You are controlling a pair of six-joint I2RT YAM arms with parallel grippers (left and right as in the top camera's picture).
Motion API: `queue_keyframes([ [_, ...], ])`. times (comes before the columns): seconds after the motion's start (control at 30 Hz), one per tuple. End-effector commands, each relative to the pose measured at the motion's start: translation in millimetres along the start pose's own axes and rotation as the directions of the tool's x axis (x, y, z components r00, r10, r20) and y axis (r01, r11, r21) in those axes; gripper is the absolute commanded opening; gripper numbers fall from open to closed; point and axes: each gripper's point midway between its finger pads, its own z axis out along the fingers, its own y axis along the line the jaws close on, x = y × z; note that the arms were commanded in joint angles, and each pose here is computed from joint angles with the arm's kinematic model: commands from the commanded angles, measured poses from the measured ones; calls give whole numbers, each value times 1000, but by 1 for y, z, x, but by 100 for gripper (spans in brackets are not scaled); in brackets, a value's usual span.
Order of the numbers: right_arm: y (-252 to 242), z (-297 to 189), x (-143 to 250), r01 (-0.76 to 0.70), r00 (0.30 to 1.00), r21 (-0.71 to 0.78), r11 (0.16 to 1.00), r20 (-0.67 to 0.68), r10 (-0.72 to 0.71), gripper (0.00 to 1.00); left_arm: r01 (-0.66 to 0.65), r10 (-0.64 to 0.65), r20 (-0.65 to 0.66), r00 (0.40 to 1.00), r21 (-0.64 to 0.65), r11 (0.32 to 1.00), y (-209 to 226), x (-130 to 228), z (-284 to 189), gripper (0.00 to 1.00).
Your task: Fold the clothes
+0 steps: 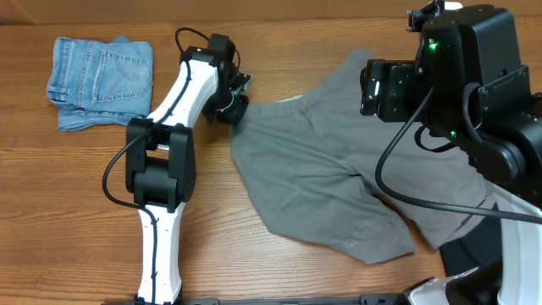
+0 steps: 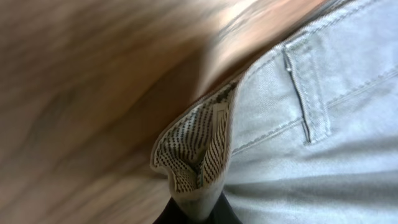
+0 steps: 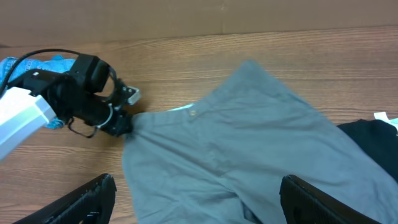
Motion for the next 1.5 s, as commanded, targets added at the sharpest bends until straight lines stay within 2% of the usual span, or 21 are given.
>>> queue_keyframes([
  [0.0, -4, -1, -2, -15, 1000, 12, 1000, 10, 15, 88, 226, -234, -10, 972, -222, 949, 91, 18, -26, 4],
  [0.1, -6, 2, -3, -19, 1000, 26, 999, 9, 18, 88, 388, -395, 18, 919, -229, 893, 141, 36, -56, 4],
  [0.2, -10, 6, -5, -45, 999, 41, 998, 5, 45, 88, 485, -487, 36, 873, -186, 855, 174, 54, -81, 4],
  [0.33, -21, 16, -8, -98, 995, 76, 992, -6, 98, 89, 538, -535, 81, 841, -10, 843, 185, 62, -117, 6],
  [0.37, -25, 22, -8, -113, 993, 88, 990, -14, 115, 89, 532, -533, 103, 840, 40, 846, 183, 60, -129, 11],
  [0.4, -30, 27, -9, -131, 991, 106, 986, -23, 134, 89, 531, -534, 121, 837, 63, 845, 182, 60, -138, 22],
  [0.47, -40, 42, -7, -178, 981, 141, 974, -51, 187, 90, 525, -529, 170, 831, 72, 848, 182, 61, -162, 36],
  [0.57, -58, 73, 5, -219, 958, 184, 958, -145, 247, 93, 504, -504, 245, 828, 70, 861, 174, 62, -195, 62],
  [0.63, -72, 98, 19, -247, 927, 217, 945, -230, 295, 93, 486, -484, 286, 827, 70, 871, 165, 60, -214, 68],
  [0.87, -129, 181, 104, -319, 725, 370, 872, -497, 476, 93, 421, -406, 402, 821, 53, 905, 129, 61, -269, 72],
  [1.0, -152, 220, 169, -374, 594, 412, 831, -582, 556, 83, 356, -345, 427, 836, 58, 933, 101, 54, -281, 74],
  [1.13, -142, 254, 201, -394, 603, 261, 881, -650, 462, 79, 288, -284, 410, 867, 54, 956, 78, 46, -275, 74],
  [1.33, -144, 290, 226, -376, 669, 200, 905, -618, 414, 79, 221, -218, 406, 887, 40, 975, 59, 38, -271, 73],
  [1.47, -147, 302, 233, -370, 698, 185, 910, -592, 404, 60, 218, -217, 399, 891, 42, 975, 56, 39, -271, 73],
])
